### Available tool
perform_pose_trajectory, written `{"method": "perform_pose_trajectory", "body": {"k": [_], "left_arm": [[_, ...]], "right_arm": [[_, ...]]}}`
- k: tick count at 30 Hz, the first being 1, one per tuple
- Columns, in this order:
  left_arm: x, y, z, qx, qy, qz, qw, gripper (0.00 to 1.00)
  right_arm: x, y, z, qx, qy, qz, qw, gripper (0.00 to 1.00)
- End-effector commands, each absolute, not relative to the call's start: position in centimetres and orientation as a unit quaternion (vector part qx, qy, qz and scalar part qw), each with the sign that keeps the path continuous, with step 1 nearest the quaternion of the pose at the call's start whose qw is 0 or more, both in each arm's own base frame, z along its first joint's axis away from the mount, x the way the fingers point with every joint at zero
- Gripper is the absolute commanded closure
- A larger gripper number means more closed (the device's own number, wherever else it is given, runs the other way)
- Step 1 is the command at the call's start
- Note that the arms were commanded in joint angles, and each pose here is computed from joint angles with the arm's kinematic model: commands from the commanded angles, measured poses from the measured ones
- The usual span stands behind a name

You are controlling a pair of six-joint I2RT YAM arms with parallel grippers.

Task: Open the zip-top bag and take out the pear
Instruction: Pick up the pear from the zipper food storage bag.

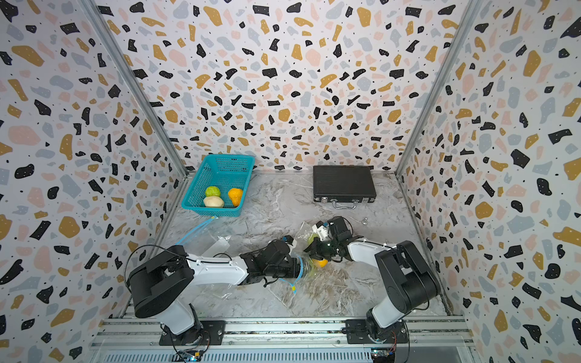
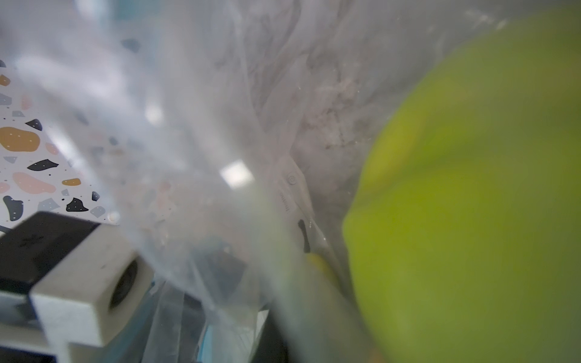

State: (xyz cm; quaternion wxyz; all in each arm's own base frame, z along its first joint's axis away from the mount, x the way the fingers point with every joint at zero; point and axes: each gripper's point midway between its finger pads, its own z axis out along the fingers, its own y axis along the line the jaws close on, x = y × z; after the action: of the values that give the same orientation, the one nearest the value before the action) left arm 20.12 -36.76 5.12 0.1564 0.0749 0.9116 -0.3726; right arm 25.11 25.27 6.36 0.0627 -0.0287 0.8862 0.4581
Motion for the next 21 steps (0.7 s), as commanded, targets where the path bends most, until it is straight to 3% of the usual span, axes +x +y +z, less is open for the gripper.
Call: {"method": "perform_pose_trajectory", "body": {"k": [1, 6, 11, 21], "left_arm": [[21.3, -38.0, 5.8, 0.084, 0.904, -0.379, 0.179, 0.13], [20.7, -38.3, 4.8, 0.088, 0.906, -0.382, 0.158, 0.27], [20.1, -37.1, 4.5, 0.087, 0.908, -0.379, 0.154, 0.48], [20.8, -29.7, 8.1, 0.066, 0.916, -0.349, 0.187, 0.53]], "right_arm": [[23.9, 24.8, 4.9, -0.016, 0.894, 0.446, 0.04, 1.0], [23.8, 24.7, 4.8, -0.016, 0.894, 0.445, 0.039, 1.0], [23.9, 24.7, 4.9, -0.016, 0.894, 0.445, 0.04, 1.0], [24.7, 22.6, 4.3, 0.015, 0.92, 0.383, 0.076, 1.0]]}}
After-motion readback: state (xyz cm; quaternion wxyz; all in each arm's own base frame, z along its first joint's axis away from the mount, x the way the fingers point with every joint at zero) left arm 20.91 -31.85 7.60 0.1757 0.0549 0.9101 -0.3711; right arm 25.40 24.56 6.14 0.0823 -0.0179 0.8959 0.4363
